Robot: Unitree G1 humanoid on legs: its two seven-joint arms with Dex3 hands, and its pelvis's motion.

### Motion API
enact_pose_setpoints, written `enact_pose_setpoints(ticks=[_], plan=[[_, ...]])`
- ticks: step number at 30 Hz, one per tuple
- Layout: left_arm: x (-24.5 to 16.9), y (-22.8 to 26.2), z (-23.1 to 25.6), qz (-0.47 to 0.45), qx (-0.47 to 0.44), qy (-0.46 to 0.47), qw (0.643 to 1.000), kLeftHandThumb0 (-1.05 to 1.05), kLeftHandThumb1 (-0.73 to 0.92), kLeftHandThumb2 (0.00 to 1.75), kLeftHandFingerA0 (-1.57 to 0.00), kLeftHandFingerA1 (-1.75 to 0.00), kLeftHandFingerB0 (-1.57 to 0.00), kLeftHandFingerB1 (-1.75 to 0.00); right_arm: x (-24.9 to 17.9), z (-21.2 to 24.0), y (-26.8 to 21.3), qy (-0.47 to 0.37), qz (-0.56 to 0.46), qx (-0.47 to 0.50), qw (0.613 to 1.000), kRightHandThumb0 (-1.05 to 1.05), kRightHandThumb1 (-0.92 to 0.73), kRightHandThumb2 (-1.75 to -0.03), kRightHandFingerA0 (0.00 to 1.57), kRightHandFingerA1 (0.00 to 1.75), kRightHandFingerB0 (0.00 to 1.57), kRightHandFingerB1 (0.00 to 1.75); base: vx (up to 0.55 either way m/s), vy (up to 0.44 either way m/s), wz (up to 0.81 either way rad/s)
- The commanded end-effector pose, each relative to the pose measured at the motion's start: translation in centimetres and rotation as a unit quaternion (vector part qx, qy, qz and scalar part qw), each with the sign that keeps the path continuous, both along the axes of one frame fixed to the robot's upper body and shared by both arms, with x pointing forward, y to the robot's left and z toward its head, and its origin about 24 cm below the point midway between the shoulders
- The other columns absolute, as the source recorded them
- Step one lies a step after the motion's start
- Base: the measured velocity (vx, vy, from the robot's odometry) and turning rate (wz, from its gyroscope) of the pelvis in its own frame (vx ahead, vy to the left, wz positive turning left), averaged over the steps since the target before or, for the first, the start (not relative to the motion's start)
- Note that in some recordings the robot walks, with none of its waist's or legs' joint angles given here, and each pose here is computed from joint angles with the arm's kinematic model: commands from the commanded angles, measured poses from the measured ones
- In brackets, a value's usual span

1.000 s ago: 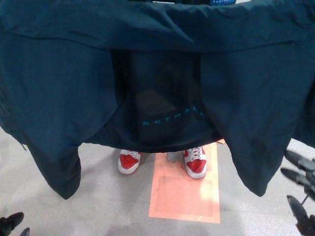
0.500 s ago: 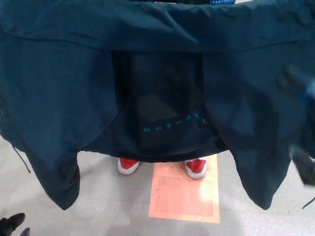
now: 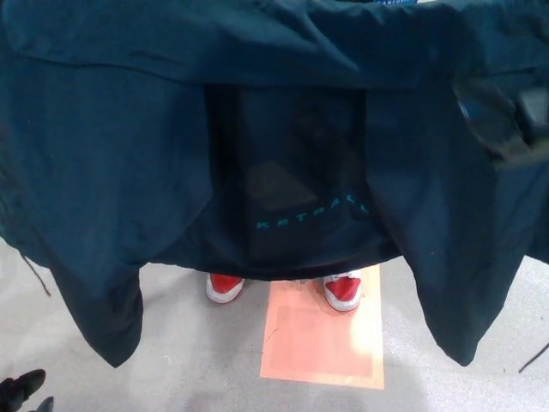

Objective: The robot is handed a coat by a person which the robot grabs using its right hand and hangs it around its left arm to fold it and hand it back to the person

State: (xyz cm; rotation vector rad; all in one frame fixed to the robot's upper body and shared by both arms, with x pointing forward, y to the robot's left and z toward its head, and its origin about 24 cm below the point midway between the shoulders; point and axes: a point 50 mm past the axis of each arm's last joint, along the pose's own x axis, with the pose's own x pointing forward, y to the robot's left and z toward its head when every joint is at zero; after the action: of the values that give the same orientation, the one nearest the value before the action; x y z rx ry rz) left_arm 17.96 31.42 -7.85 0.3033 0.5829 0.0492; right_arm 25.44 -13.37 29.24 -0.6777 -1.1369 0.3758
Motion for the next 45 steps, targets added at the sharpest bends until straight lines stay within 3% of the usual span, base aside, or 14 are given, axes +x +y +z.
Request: enact_pose_setpoints(ticks=[1, 3, 6, 10, 11, 25, 27, 30, 34, 35, 37, 38, 39, 45], plan=[[-0.3, 1.1, 1.0, -0.019, 0.016, -0.024, 0.999, -0.84, 0.83, 0.84, -0.10, -0.31, -0.09, -0.28, 6.5, 1.8, 2.0, 0.137, -0.133, -0.167, 0.967, -0.90, -0.77, -1.08, 0.07, 0.25, 0.07, 0.15, 0.00, 0.000, 0.00], [-0.3, 1.2, 1.1, -0.019, 0.027, -0.023, 0.999, -0.79, 0.92, 0.76, -0.13, -0.30, -0.11, -0.27, 7.7, 1.9, 2.5, 0.145, -0.150, -0.199, 0.958, -0.91, -0.78, -1.09, 0.08, 0.25, 0.07, 0.15, 0.00, 0.000, 0.00], [-0.2, 1.1, 1.1, -0.015, 0.006, -0.029, 0.999, -0.84, 0.80, 0.84, -0.10, -0.30, -0.08, -0.28, 9.5, 2.1, 3.3, 0.170, -0.170, -0.246, 0.939, -0.91, -0.78, -1.12, 0.02, 0.23, 0.01, 0.11, 0.00, 0.000, 0.00], [-0.2, 1.0, 1.0, -0.018, 0.004, -0.026, 1.000, -0.80, 0.92, 0.74, -0.11, -0.26, -0.09, -0.24, 11.5, 2.3, 4.1, 0.206, -0.194, -0.297, 0.912, -0.92, -0.76, -1.13, 0.00, 0.19, 0.00, 0.11, 0.00, 0.000, 0.00], [-0.1, 1.0, 1.0, -0.017, 0.006, -0.025, 1.000, -0.85, 0.80, 0.84, -0.10, -0.29, -0.08, -0.27, 11.8, 2.3, 4.2, 0.220, -0.200, -0.304, 0.905, -0.92, -0.74, -1.11, 0.00, 0.18, 0.00, 0.11, 0.00, 0.000, 0.00], [-0.2, 0.6, 1.0, -0.016, -0.019, -0.037, 0.999, -0.76, 0.92, 0.72, -0.10, -0.25, -0.08, -0.23, 13.9, 3.9, 6.1, 0.364, -0.208, -0.420, 0.805, -0.88, -0.67, -1.08, 0.00, 0.18, 0.00, 0.16, 0.00, 0.000, 0.00], [-0.1, 0.7, 1.1, -0.021, -0.010, -0.036, 0.999, -0.83, 0.80, 0.89, -0.09, -0.28, -0.06, -0.24, 13.8, 4.1, 6.1, 0.395, -0.192, -0.419, 0.795, -0.95, -0.68, -1.06, 0.00, 0.13, 0.00, 0.10, 0.00, 0.000, 0.00], [0.0, 0.8, 1.2, -0.023, -0.007, -0.036, 0.999, -0.84, 0.80, 0.90, -0.09, -0.27, -0.06, -0.23, 13.8, 4.3, 6.3, 0.421, -0.185, -0.425, 0.780, -0.97, -0.67, -1.05, 0.00, 0.09, 0.00, 0.07, 0.00, 0.000, 0.00], [-0.2, 0.8, 1.2, -0.023, -0.017, -0.038, 0.999, -0.87, 0.79, 0.91, -0.10, -0.29, -0.05, -0.22, 13.7, 4.2, 6.6, 0.435, -0.169, -0.448, 0.763, -0.92, -0.64, -1.02, 0.08, 0.29, 0.08, 0.15, 0.00, 0.000, 0.00], [-0.2, 0.8, 1.2, -0.023, -0.020, -0.040, 0.999, -0.80, 0.91, 0.73, -0.07, -0.24, -0.06, -0.23, 13.6, 3.9, 6.7, 0.446, -0.160, -0.455, 0.754, -0.89, -0.60, -1.00, 0.06, 0.32, 0.05, 0.14, 0.00, 0.000, 0.00], [-0.2, 0.7, 1.2, -0.024, -0.019, -0.042, 0.999, -0.86, 0.80, 0.90, -0.10, -0.29, -0.06, -0.23, 13.7, 3.4, 6.8, 0.460, -0.142, -0.456, 0.749, -0.86, -0.58, -0.99, 0.02, 0.34, 0.01, 0.15, 0.00, 0.000, 0.00], [-0.2, 0.7, 1.2, -0.026, -0.018, -0.046, 0.998, -0.79, 0.92, 0.75, -0.10, -0.26, -0.09, -0.24, 13.7, 2.9, 6.7, 0.475, -0.130, -0.449, 0.746, -0.84, -0.56, -0.97, 0.01, 0.32, 0.00, 0.15, 0.00, 0.000, 0.00], [-0.3, 0.7, 1.2, -0.029, -0.019, -0.045, 0.998, -0.86, 0.83, 1.14, -0.09, -0.28, -0.09, -0.25, 13.8, 2.5, 6.7, 0.483, -0.124, -0.446, 0.743, -0.86, -0.57, -0.97, 0.03, 0.30, 0.02, 0.15, 0.00, 0.000, 0.00], [-0.1, 0.7, 1.3, -0.030, -0.023, -0.045, 0.998, -0.87, 0.82, 1.14, -0.09, -0.29, -0.08, -0.23, 13.8, 1.5, 6.9, 0.503, -0.112, -0.458, 0.724, -0.87, -0.58, -1.00, 0.01, 0.36, 0.06, 0.26, 0.00, 0.000, 0.00]])
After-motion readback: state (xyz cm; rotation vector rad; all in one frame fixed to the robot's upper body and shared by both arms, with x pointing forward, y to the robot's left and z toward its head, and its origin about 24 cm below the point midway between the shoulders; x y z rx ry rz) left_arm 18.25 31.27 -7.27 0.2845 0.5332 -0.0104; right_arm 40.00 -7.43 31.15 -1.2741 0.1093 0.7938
